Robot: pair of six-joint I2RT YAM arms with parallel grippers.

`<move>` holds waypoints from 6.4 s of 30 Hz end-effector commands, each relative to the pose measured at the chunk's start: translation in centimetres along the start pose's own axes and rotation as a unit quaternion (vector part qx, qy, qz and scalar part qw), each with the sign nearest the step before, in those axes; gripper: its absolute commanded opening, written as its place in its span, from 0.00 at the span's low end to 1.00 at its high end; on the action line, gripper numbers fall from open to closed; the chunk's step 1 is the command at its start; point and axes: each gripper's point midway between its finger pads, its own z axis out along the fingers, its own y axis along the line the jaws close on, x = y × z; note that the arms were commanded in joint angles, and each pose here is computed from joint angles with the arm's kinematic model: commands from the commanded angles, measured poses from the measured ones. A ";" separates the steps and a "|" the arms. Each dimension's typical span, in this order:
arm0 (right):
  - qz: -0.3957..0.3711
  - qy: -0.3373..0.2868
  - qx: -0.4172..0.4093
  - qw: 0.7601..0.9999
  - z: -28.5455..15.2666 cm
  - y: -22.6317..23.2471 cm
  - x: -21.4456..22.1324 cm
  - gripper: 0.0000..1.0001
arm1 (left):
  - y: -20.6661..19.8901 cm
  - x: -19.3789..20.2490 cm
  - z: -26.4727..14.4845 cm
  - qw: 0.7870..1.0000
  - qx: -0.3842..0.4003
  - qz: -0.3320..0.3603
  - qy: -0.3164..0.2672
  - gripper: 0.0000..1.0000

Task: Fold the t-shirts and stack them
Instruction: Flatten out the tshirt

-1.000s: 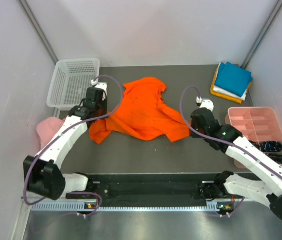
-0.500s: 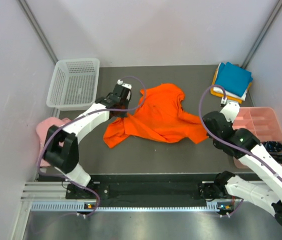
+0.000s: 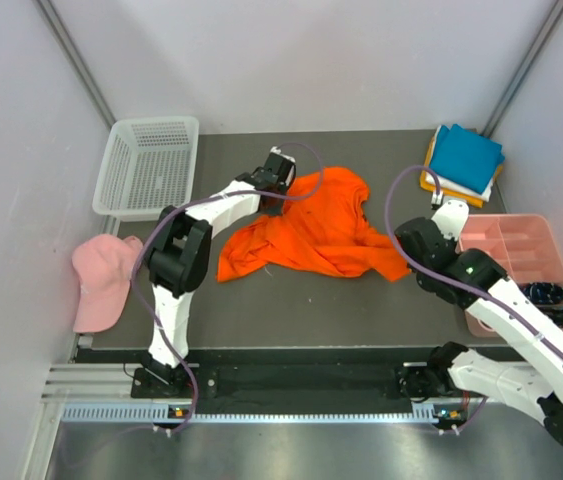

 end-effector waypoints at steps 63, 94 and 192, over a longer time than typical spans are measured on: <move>0.003 0.009 -0.016 1.000 0.9 1.0 1.5 0.00 | -5.5 0.5 -5.1 0.965 0.209 -0.121 -0.105 0.68; 0.004 0.018 -0.020 1.000 1.2 1.4 2.2 0.00 | -3.8 -3.2 -7.1 0.979 0.143 -0.063 -0.134 0.00; -0.008 0.047 -0.040 0.998 2.1 2.6 4.1 0.00 | -6.6 4.5 -7.8 0.925 0.285 -0.214 -0.129 0.55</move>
